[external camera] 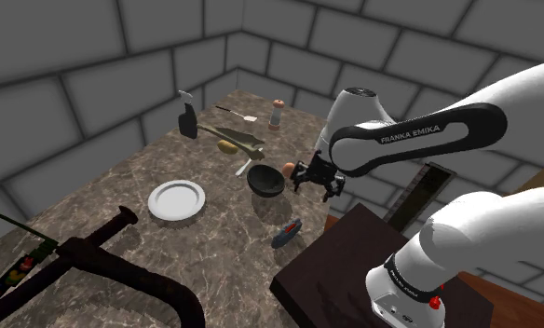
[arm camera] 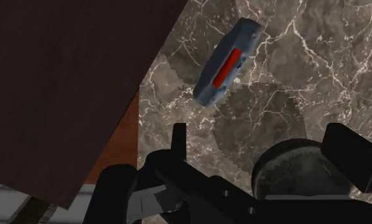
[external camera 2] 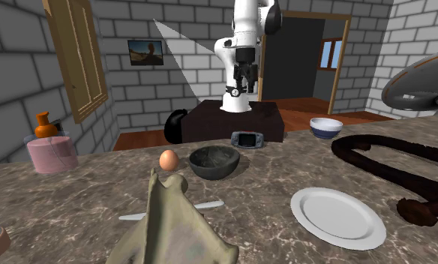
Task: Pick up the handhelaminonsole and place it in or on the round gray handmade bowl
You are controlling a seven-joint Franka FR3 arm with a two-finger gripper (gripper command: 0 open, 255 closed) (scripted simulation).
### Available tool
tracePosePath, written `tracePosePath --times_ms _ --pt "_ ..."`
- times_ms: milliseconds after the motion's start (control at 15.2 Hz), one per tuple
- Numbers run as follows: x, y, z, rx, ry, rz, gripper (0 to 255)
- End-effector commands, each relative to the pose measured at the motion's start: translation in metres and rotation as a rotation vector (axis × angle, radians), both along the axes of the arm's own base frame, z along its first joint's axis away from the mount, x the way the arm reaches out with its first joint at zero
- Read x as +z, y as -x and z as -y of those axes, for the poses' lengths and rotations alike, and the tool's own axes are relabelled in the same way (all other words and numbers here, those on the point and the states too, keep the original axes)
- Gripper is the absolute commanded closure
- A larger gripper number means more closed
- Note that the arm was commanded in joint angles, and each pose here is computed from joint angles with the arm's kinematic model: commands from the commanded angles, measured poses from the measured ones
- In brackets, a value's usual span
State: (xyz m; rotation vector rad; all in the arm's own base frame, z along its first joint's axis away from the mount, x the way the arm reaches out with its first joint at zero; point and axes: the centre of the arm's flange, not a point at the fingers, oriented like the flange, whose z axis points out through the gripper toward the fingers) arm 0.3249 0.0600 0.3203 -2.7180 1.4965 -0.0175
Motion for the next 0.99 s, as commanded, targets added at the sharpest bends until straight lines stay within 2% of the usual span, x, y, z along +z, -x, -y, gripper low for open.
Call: tracePosePath --times_ms 0,594,660,924 --pt "-0.026 -0.002 -0.004 -0.087 0.003 -0.004 0" --pt "-0.144 -0.014 -0.019 -0.453 0.016 -0.040 0" --pt "-0.152 -0.015 -0.019 -0.478 0.017 -0.043 0" --pt "-0.173 -0.015 -0.020 -0.478 0.017 -0.043 0"
